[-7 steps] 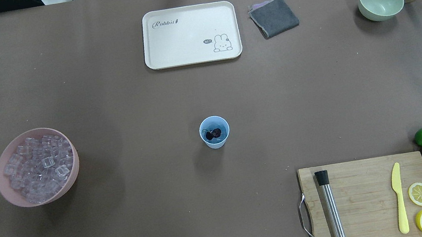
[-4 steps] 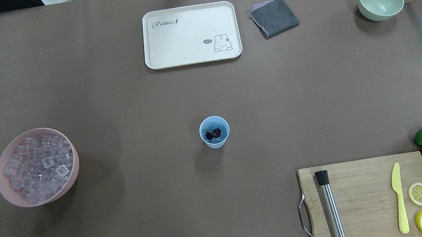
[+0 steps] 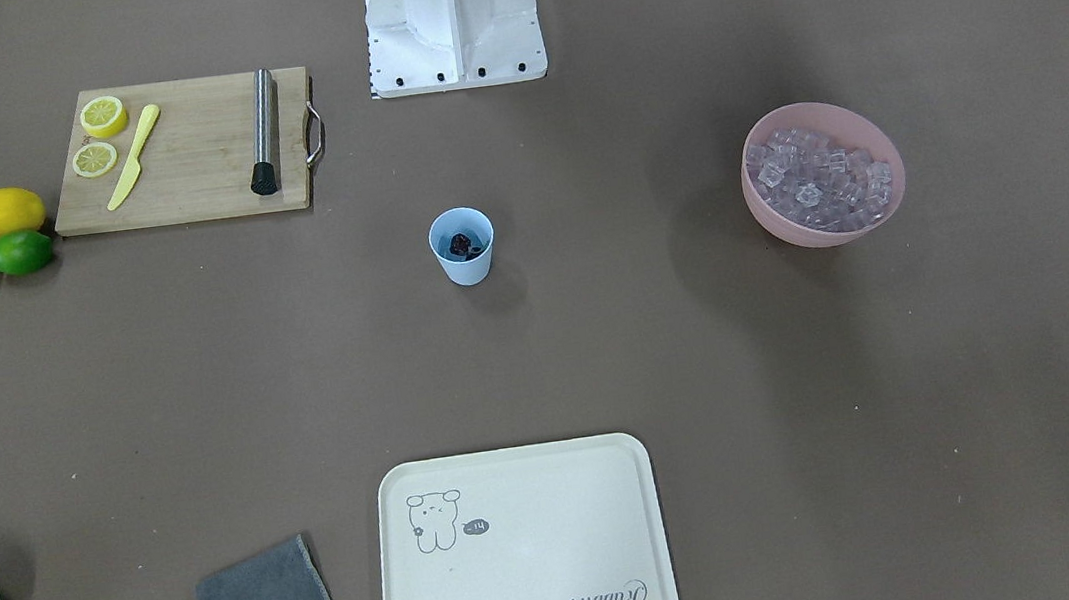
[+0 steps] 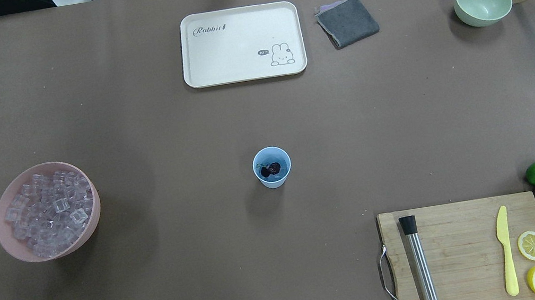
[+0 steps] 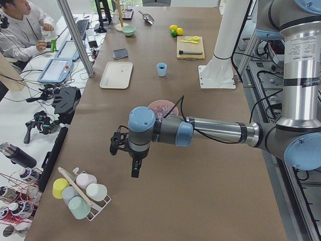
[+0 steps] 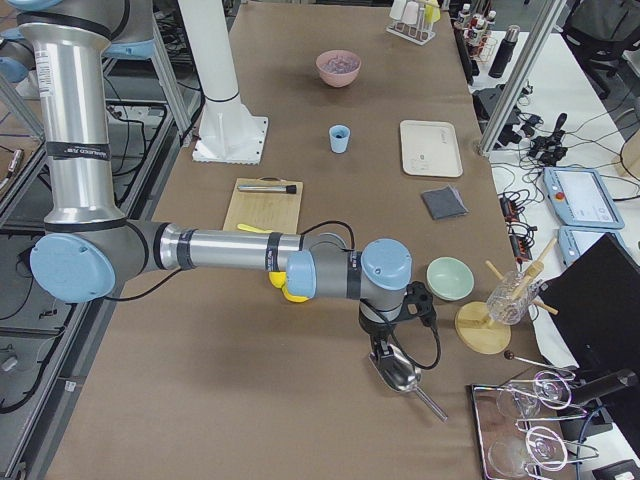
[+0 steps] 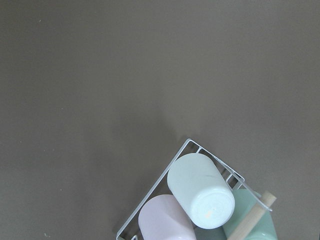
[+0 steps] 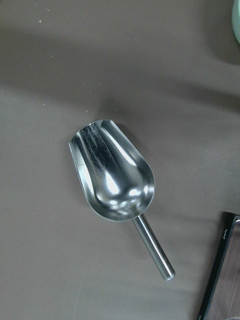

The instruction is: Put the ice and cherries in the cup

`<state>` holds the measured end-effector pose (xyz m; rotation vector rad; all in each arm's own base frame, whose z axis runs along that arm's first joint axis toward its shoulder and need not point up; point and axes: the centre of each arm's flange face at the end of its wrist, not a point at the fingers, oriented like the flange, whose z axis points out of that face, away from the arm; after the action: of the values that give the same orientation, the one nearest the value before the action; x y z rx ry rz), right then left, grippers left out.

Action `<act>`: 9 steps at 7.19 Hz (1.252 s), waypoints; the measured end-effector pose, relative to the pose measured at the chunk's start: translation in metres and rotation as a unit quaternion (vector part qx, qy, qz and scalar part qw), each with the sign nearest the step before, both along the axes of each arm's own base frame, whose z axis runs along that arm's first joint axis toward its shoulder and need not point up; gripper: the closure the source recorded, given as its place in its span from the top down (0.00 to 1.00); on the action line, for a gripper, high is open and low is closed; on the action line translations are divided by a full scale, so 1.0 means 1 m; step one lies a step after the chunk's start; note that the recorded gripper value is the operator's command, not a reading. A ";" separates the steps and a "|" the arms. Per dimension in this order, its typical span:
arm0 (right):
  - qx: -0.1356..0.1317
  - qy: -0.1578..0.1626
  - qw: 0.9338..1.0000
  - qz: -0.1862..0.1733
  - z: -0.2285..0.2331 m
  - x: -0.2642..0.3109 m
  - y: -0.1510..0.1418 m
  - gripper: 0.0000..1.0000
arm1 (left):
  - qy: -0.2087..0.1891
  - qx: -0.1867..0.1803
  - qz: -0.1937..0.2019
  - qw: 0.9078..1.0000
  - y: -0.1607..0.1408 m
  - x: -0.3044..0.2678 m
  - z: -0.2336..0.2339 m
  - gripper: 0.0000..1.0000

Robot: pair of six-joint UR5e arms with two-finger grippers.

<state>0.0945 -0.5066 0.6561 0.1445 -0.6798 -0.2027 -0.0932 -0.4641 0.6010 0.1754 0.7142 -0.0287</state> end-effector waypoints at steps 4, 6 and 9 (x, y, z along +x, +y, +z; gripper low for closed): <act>0.009 -0.001 1.000 0.000 -0.009 -0.001 0.011 1.00 | 0.022 -0.042 0.000 0.999 0.036 0.003 0.011 0.98; 0.007 -0.004 1.000 0.003 -0.010 -0.002 0.014 1.00 | 0.031 -0.067 0.002 0.997 0.040 0.006 0.007 0.98; 0.008 -0.013 1.000 0.001 -0.013 -0.006 0.014 1.00 | 0.031 -0.082 0.003 0.996 0.041 0.007 0.017 0.98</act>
<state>0.0884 -0.4926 0.6430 0.1627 -0.7039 -0.2044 -0.0863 -0.4233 0.6180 0.0144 0.7717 -0.0868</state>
